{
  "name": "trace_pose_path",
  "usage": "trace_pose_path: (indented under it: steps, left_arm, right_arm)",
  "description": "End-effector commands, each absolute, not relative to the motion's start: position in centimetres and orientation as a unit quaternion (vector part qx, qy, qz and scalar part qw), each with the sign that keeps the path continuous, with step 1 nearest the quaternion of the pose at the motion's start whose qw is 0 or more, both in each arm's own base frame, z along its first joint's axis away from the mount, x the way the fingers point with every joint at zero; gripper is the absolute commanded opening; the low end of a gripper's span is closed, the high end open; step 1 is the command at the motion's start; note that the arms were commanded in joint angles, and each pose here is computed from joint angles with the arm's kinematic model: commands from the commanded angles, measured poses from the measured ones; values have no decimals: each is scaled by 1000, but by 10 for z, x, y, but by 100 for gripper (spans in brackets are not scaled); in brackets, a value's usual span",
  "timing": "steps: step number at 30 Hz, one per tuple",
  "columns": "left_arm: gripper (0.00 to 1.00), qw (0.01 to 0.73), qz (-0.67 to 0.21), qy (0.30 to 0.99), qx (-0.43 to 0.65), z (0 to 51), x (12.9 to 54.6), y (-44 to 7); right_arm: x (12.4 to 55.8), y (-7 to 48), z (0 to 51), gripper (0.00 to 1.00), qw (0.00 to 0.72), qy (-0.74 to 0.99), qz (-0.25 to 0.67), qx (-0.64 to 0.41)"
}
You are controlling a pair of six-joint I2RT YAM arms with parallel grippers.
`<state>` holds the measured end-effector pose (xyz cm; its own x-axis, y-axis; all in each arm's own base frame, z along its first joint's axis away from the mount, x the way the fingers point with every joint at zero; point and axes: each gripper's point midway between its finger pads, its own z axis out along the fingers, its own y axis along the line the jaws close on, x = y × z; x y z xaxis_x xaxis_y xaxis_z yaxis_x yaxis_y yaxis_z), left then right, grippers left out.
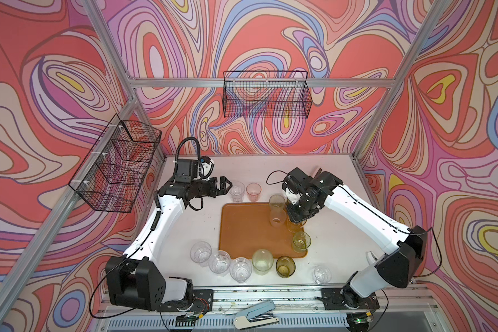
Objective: Place the glasses into the tray
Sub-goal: 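Move the right gripper to the clear faceted glass nearest the robot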
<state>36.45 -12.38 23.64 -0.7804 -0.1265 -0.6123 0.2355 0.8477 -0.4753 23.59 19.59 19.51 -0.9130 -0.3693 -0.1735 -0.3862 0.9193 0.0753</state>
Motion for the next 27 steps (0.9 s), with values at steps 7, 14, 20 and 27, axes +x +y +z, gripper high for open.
trace_pose_path:
  steps: [7,14,20,27]
  left_arm:
    - [100,334,-267,903,40,241,359,-124]
    - [100,332,-269,903,38,240,361,-124]
    - [100,331,-269,904,38,239,361,-125]
    - [100,331,-267,904,38,239,361,-124]
  right_arm:
    - [183,173,194,35,37,993,45,-100]
    - [153,163,189,36,19,997,52,-55]
    - [127,154,179,40,-1,998,56,-20]
    - [110,142,167,40,-7,999,50,14]
